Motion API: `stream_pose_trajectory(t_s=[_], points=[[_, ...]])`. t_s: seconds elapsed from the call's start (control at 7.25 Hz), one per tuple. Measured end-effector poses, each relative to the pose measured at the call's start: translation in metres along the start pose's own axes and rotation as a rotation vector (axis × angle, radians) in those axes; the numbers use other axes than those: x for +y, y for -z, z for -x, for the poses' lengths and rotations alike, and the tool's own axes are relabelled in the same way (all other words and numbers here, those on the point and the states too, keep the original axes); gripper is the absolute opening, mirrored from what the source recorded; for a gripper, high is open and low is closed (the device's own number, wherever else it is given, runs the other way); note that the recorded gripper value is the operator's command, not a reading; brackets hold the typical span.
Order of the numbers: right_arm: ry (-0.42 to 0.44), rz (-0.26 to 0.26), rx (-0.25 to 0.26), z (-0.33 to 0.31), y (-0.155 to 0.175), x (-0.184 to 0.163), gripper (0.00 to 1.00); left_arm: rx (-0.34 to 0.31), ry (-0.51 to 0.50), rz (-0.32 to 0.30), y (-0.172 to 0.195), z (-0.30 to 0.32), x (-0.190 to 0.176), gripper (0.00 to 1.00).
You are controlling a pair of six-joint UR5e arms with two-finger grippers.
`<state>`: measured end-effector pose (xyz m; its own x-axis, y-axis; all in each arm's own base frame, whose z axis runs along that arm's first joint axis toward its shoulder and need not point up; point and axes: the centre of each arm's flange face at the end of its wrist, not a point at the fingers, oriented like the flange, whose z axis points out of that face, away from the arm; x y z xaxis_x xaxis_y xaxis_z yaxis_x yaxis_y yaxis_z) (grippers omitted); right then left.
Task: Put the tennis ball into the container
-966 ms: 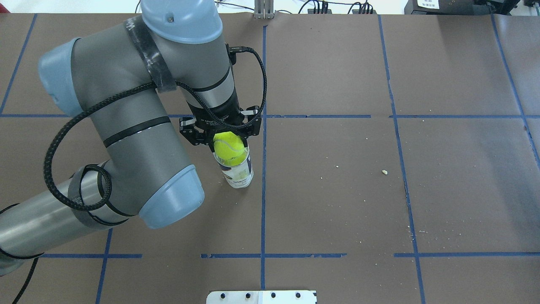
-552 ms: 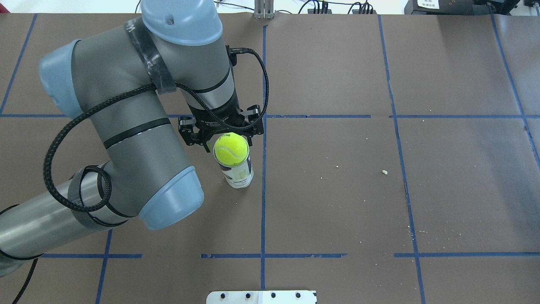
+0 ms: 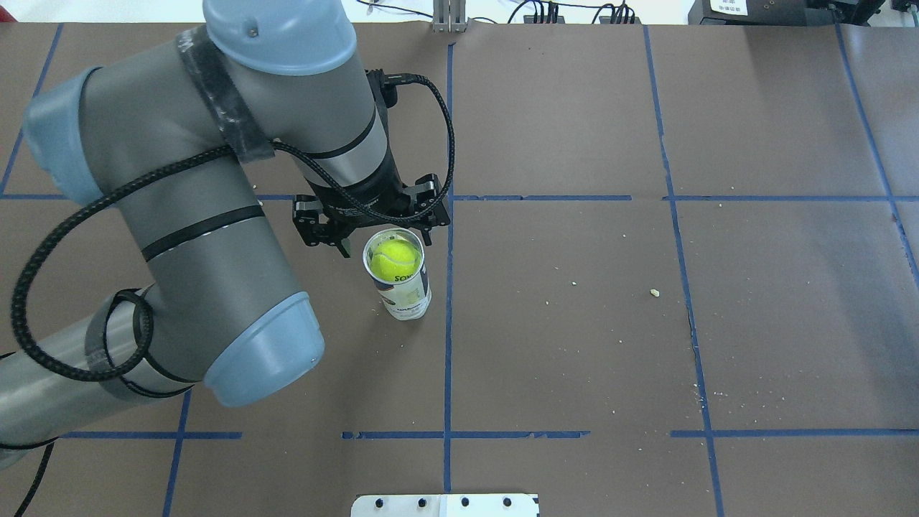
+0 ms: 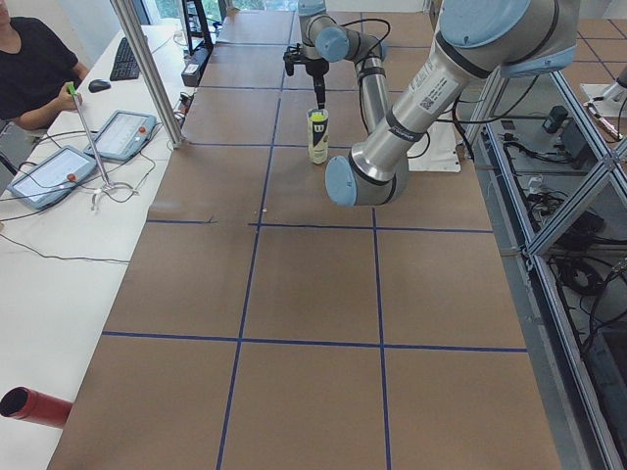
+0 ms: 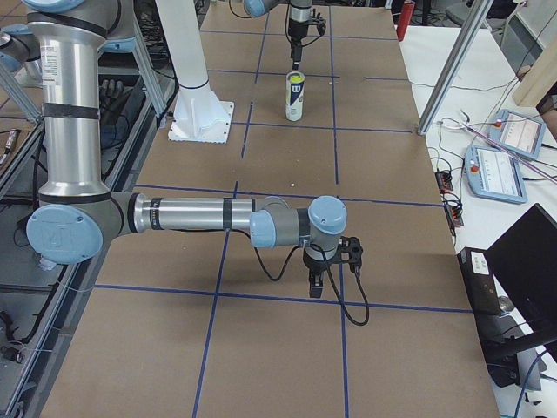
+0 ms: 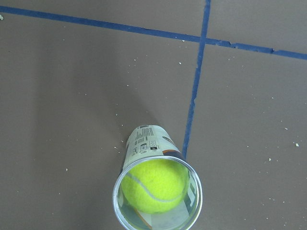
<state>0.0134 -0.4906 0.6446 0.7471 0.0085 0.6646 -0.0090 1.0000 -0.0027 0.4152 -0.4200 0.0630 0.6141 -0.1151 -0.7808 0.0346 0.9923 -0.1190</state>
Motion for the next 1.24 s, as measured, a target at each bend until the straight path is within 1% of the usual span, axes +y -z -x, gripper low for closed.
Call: stream_pose_trajectory(t_s=[0.14, 0.28, 0.41, 0.69, 0.83, 0.97, 1.24], points=[[0.0, 0.0, 0.0, 0.0, 0.0, 0.0, 1.0, 0.02, -0.008, -0.018, 0.013, 0.015, 0.004, 1.0], [0.0, 0.0, 0.0, 0.0, 0.0, 0.0, 1.0, 0.032, -0.033, -0.047, 0.028, 0.034, -0.002, 1.0], [0.0, 0.0, 0.0, 0.0, 0.0, 0.0, 1.0, 0.021, -0.101, -0.08, 0.038, 0.058, -0.018, 1.0], [0.0, 0.0, 0.0, 0.0, 0.0, 0.0, 1.0, -0.037, -0.306, -0.149, 0.054, 0.125, -0.068, 1.0], [0.0, 0.0, 0.0, 0.0, 0.0, 0.0, 1.0, -0.069, -0.385, -0.187, 0.067, 0.168, -0.095, 1.0], [0.0, 0.0, 0.0, 0.0, 0.0, 0.0, 1.0, -0.104, -0.428, -0.206, 0.08, 0.22, -0.122, 1.0], [0.0, 0.0, 0.0, 0.0, 0.0, 0.0, 1.0, -0.159, -0.433, -0.185, 0.096, 0.346, -0.161, 1.0]])
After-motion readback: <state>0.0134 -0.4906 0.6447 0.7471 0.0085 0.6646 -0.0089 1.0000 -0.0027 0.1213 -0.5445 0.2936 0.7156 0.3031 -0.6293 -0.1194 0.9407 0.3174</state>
